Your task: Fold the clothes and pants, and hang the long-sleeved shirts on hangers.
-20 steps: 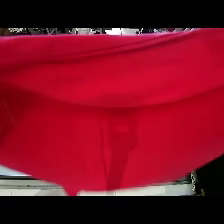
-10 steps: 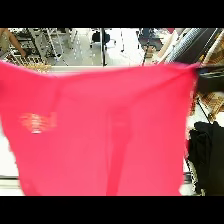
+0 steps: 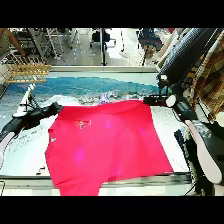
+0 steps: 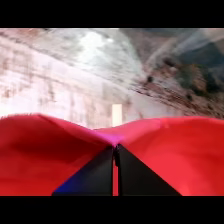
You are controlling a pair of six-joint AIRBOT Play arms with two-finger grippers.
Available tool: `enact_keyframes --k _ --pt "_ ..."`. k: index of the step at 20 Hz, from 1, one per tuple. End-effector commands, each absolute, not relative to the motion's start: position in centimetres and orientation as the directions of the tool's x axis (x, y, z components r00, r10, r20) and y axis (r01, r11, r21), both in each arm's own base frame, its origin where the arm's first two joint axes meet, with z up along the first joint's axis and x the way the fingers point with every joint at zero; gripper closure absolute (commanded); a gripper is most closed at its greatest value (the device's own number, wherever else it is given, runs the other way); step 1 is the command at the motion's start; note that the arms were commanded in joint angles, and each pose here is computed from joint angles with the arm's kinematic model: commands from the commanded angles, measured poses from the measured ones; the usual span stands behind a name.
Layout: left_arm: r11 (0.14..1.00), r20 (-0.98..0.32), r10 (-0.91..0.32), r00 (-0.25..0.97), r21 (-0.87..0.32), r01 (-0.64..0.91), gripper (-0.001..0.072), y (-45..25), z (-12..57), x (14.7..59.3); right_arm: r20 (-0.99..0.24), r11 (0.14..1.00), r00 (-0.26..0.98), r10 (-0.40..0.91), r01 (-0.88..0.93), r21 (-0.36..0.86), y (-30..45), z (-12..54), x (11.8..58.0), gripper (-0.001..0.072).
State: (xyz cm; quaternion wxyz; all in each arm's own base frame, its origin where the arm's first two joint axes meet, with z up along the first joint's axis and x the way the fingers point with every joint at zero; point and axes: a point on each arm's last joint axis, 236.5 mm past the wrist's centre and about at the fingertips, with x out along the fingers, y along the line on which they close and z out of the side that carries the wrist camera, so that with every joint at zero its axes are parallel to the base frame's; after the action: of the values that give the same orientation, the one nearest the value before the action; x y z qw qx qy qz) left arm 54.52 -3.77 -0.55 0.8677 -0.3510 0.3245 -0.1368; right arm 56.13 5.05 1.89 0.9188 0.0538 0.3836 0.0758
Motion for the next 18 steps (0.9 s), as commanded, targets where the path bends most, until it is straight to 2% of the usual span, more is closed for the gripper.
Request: enact_keyframes --k 1,4,6,8,12,14,18 --pt "0.677 -0.458 -0.511 0.727 -0.736 0.013 0.0704 -3.7 -1.4 55.0 -0.702 0.987 0.695 0.156 -0.08 0.14 4.4 -1.1 57.4 0.069" --pt "0.616 -0.417 -0.633 0.653 -0.782 0.098 0.0704 -3.4 2.4 52.0 -0.785 0.986 0.597 0.164 -0.103 0.128 3.7 -1.3 55.4 0.069" --pt "0.608 -0.465 -0.702 0.54 -0.786 0.113 0.0705 -3.2 3.5 47.9 -0.851 0.984 0.495 0.176 -0.103 0.143 2.9 -1.5 53.2 0.069" --pt "0.637 -0.564 -0.737 0.373 -0.764 0.101 0.0705 -3.1 3.8 42.4 -0.897 0.983 0.402 0.183 -0.083 0.163 1.3 -1.4 51.1 0.069" --pt "0.727 -0.723 -0.686 0.082 -0.686 0.027 0.0705 -3.5 1.5 34.9 -0.951 0.978 0.229 0.206 -0.089 0.191 -0.1 -2.9 47.1 0.0689" --pt "0.754 -0.754 -0.656 -0.005 -0.656 -0.025 0.0705 -3.8 -0.7 32.8 -0.961 0.973 0.171 0.218 -0.121 0.199 0.2 -3.7 45.8 0.0689" --pt "0.754 -0.741 -0.657 -0.139 -0.651 -0.092 0.0704 -4.9 -4.2 28.6 -0.97 0.97 0.105 0.221 -0.125 0.208 0.2 -4.9 44.6 0.0689"
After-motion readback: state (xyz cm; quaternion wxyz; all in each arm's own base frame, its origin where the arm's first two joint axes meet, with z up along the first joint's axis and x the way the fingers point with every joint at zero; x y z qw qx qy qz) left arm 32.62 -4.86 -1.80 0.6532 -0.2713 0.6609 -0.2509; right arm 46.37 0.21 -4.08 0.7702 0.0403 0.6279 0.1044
